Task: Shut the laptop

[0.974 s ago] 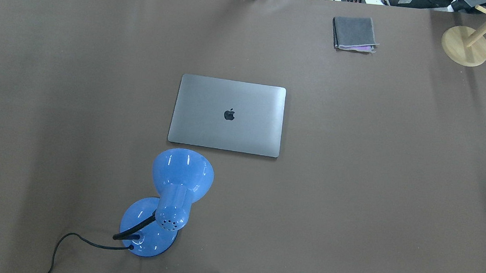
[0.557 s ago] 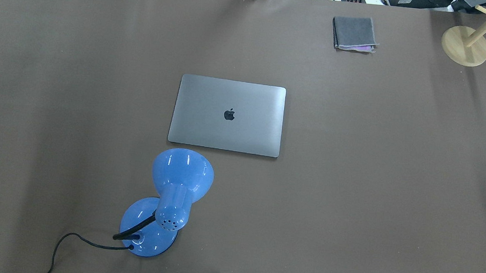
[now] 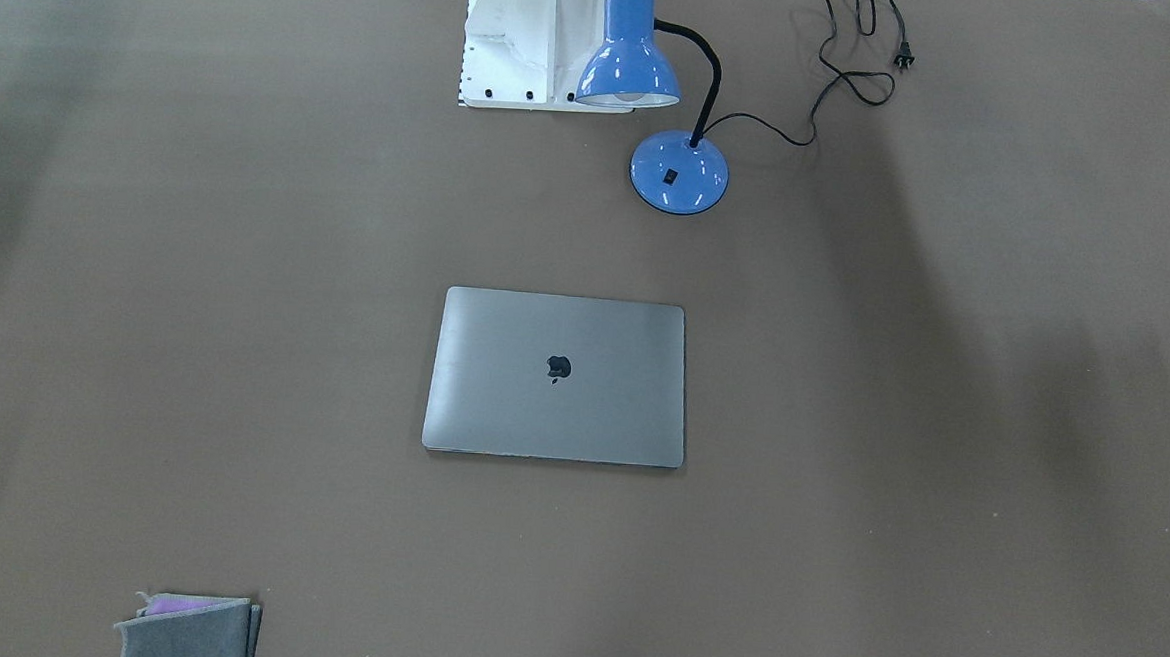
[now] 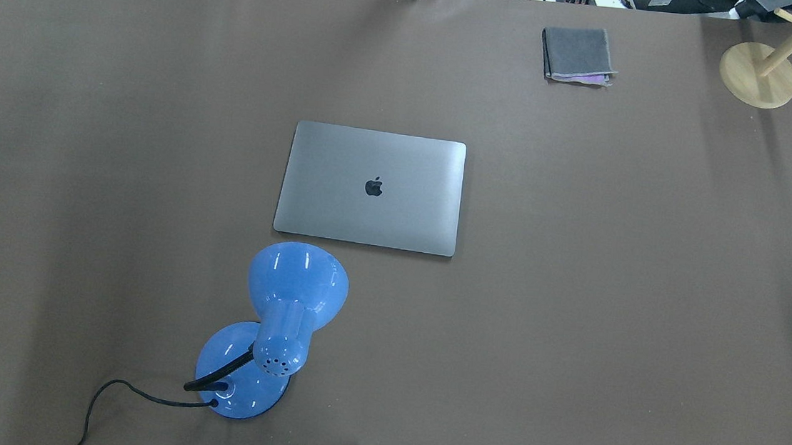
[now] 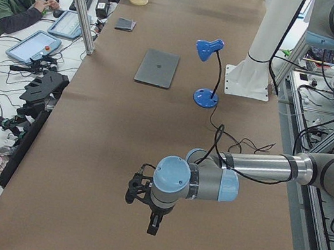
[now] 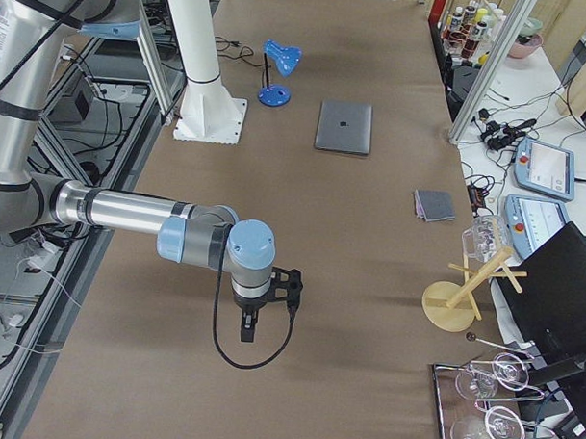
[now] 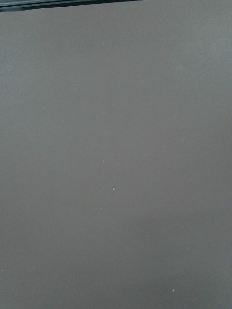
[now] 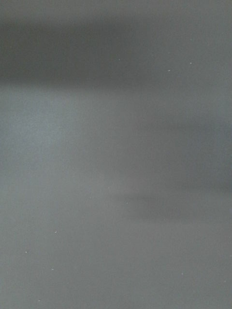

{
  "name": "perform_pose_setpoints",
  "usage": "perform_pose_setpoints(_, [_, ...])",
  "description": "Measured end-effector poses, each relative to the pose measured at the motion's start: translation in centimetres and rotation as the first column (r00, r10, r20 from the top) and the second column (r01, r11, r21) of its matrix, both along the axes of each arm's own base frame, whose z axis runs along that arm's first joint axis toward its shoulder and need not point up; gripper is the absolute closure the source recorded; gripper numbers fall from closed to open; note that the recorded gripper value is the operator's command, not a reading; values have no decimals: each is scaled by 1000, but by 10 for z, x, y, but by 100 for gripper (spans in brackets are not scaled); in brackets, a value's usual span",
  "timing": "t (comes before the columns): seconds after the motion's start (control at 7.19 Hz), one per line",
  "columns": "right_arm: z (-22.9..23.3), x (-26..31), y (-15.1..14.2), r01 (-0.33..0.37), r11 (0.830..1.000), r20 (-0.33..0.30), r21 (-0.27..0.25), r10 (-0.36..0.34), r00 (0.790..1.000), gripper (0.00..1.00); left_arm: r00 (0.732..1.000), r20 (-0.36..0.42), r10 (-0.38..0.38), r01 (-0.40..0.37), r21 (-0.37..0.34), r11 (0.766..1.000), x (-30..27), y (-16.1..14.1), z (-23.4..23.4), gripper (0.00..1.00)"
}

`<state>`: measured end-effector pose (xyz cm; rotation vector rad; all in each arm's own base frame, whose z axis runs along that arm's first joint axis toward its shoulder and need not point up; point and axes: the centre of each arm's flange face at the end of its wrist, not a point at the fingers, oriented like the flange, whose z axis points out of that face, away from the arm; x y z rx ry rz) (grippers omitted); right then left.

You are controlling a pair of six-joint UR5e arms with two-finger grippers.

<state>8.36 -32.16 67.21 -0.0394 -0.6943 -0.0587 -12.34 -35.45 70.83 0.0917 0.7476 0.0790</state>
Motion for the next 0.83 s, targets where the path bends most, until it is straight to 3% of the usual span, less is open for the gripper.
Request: perform_pose_setpoints(0.83, [-2, 2, -2, 0, 1000, -14, 10, 0, 1000, 0, 1000, 2, -1, 1, 20, 1000, 0, -2, -10, 0])
